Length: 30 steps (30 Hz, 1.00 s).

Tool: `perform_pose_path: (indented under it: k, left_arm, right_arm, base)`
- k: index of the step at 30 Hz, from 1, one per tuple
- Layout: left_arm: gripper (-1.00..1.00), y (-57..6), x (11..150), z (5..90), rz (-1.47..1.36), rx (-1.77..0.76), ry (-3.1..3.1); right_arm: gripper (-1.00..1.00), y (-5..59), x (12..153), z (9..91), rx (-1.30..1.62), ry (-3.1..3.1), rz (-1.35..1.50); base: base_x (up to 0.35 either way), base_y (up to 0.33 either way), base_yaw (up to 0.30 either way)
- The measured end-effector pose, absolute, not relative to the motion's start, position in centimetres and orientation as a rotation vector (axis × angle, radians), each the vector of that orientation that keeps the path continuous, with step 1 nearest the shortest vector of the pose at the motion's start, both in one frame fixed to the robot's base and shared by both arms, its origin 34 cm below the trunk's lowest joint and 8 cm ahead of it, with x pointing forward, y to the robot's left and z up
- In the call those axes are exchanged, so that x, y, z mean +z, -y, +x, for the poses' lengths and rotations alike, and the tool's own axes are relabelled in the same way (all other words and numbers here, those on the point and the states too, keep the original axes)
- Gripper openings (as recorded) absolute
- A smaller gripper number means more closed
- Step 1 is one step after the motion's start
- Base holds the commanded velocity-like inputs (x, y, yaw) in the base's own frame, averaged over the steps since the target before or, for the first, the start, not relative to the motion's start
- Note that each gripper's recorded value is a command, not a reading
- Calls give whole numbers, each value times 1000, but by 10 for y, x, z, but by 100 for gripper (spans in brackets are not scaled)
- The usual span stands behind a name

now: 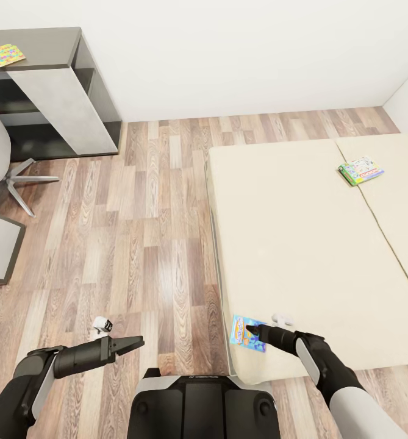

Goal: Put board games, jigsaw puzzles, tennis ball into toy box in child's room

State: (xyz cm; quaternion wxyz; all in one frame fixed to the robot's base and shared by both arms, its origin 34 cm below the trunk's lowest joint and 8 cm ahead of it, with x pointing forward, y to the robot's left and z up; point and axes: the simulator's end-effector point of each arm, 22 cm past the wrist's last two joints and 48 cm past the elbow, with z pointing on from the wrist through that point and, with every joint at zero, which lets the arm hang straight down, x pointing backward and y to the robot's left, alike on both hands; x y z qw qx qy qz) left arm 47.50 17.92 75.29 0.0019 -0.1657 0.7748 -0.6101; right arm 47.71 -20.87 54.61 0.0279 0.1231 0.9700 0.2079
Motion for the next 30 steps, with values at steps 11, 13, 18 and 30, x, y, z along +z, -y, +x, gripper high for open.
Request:
perform_pose_path:
  k: [11, 13, 18, 30]
  left_arm:
    - [100, -178, 753, 475, -518, -1917, -2431]
    - [100, -178, 753, 475, -517, -1917, -2431]
    - [100, -177, 753, 474, -517, -1918, -2431]
    - [100, -176, 753, 474, -516, -1922, -2429]
  right_arm:
    - [100, 205, 548, 485, 663, -2954, 361]
    - [100, 201, 550, 486, 687, -2943, 357]
    - [100, 198, 552, 487, 713, -2934, 352]
    - [100, 197, 551, 487, 713, -2935, 349]
  base:
    - [0, 0, 0]
    - [0, 0, 0]
    - [0, 0, 0]
    - [0, 0, 0]
